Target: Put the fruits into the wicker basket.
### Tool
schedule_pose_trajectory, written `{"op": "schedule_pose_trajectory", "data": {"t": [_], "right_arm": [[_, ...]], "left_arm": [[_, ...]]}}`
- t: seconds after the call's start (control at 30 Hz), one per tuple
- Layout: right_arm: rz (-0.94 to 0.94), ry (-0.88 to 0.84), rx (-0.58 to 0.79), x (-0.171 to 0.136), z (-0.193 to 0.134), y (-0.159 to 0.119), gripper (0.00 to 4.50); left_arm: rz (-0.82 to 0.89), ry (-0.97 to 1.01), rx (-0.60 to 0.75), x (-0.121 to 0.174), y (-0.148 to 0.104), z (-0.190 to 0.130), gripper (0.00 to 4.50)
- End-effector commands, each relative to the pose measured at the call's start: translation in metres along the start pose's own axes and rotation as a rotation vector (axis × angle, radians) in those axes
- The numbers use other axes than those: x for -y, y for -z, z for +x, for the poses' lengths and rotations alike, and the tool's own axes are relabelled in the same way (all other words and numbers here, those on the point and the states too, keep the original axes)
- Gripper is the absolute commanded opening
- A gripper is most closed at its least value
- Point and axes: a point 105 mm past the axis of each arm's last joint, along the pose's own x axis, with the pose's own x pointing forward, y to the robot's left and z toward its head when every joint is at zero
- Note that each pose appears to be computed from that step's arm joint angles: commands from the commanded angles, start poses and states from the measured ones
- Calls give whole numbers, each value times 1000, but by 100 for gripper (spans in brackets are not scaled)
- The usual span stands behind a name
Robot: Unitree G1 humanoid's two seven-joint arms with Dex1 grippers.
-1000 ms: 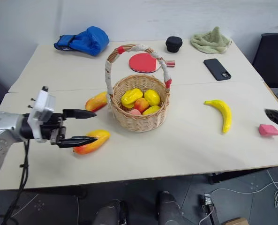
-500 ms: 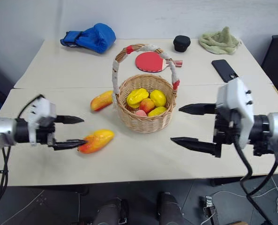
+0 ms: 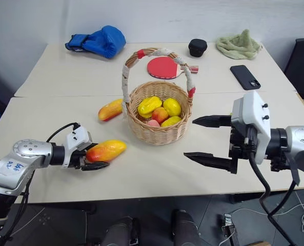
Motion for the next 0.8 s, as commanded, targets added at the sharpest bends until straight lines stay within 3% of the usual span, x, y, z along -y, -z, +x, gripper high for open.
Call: {"op": "schedule_pose_trajectory", "data": {"t": [0.03, 0.27, 0.4, 0.5, 0.6, 0.73, 0.8], "right_arm": [[-47, 23, 22, 2, -5, -8, 450], [-48, 41, 21, 5, -4, -6, 450], [-49, 50, 30, 6, -3, -6, 450], [-55, 64, 36, 8, -1, -6, 450], [-55, 78, 48, 9, 1, -7, 450], [-53, 94, 52, 8, 2, -5, 450], [-52, 97, 53, 7, 2, -5, 450]], "left_arm": [[75, 44, 29, 7, -15, -7, 303], [168, 259, 462, 39, -131, -36, 303], [159, 219, 468, 31, -162, -24, 303], [118, 32, 376, 1, -184, 11, 303], [119, -28, 354, -4, -200, 31, 303], [83, -31, 409, -4, -217, 41, 434], [87, -16, 410, -3, -216, 41, 444]]}}
